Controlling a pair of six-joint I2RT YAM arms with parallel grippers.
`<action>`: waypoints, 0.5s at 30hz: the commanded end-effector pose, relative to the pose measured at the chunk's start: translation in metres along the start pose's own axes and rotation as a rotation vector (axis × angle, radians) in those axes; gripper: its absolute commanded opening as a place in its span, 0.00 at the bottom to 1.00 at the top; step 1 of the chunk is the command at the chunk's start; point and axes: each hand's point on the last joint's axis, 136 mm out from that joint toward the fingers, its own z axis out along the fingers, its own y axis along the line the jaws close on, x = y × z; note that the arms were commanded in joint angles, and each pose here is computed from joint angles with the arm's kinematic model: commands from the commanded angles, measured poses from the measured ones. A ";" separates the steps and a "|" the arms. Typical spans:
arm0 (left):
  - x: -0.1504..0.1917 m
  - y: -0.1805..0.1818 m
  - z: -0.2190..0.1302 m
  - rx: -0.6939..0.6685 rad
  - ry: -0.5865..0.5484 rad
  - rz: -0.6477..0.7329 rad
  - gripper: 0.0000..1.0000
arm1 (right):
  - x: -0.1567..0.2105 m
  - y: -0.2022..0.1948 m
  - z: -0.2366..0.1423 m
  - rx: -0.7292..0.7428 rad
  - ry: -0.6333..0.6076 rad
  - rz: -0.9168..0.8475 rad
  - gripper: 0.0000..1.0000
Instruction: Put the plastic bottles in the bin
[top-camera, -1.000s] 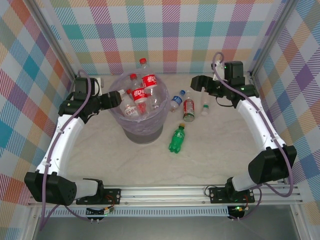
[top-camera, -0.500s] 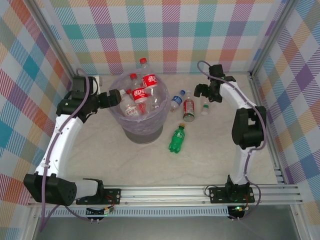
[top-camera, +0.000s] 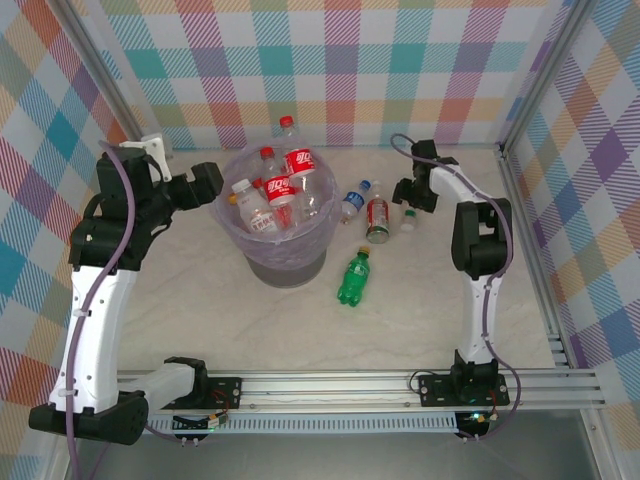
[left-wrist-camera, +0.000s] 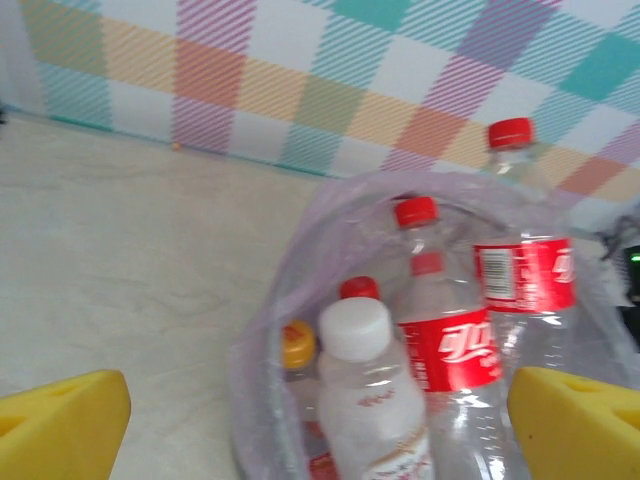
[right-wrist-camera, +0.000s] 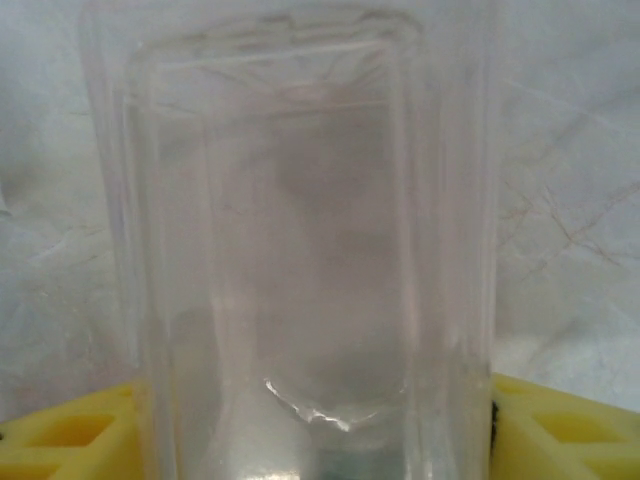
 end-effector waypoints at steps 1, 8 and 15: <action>-0.010 -0.032 -0.005 0.172 -0.004 -0.102 0.95 | -0.004 -0.010 -0.033 -0.051 -0.048 0.018 0.64; -0.006 -0.067 0.002 0.280 0.025 -0.146 0.93 | 0.025 -0.013 -0.108 -0.207 -0.132 -0.041 0.55; 0.028 -0.149 0.020 0.430 0.125 -0.067 0.93 | 0.084 0.018 -0.216 -0.509 -0.282 -0.174 0.54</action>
